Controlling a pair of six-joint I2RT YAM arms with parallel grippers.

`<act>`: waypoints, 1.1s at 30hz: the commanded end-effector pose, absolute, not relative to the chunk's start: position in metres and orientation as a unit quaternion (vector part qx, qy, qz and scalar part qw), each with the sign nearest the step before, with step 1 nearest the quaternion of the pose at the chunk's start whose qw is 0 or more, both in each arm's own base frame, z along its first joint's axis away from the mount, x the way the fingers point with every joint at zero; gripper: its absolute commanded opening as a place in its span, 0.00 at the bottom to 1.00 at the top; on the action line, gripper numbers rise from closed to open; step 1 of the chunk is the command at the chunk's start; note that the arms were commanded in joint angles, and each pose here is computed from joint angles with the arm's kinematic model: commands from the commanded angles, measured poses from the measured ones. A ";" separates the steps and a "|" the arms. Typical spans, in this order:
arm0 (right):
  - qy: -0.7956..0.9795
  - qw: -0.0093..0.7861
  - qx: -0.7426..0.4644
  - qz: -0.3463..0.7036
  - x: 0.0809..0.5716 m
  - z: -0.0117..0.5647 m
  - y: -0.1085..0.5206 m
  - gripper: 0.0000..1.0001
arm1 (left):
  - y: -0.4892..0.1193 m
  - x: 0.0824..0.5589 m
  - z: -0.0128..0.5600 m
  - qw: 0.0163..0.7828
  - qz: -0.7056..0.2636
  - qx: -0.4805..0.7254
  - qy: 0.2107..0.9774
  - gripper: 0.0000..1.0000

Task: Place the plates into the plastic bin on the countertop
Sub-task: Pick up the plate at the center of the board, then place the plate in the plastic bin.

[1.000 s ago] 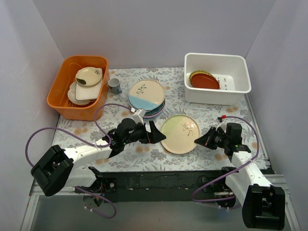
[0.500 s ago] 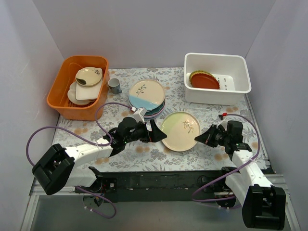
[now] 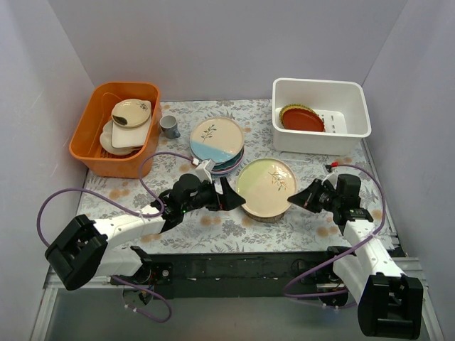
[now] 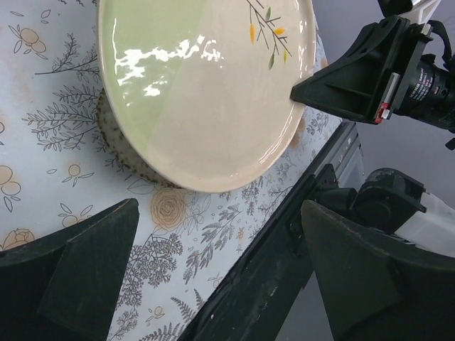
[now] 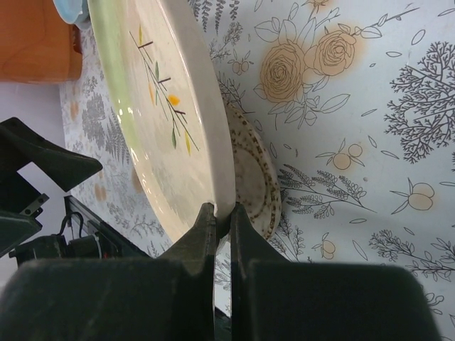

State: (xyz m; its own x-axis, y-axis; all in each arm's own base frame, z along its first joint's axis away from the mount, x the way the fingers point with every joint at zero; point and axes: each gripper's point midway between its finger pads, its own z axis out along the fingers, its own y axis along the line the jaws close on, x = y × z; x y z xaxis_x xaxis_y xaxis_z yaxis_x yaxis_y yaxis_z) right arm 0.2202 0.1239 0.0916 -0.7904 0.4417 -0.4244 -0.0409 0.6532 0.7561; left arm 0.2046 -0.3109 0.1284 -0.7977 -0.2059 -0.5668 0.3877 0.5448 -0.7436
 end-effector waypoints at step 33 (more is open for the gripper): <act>0.785 0.409 0.033 0.464 0.280 0.217 0.138 0.01 | -0.310 0.205 0.131 0.327 -0.479 0.058 0.813 0.98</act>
State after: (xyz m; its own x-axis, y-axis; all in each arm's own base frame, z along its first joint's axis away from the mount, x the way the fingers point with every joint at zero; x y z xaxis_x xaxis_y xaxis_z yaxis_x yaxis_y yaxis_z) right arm 0.2601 0.1274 0.1455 -0.7543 0.4474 -0.4804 -0.1175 0.6280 0.7693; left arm 0.2062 -0.3090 0.1289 -0.7861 -0.2198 -0.5776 0.3920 0.5452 -0.7410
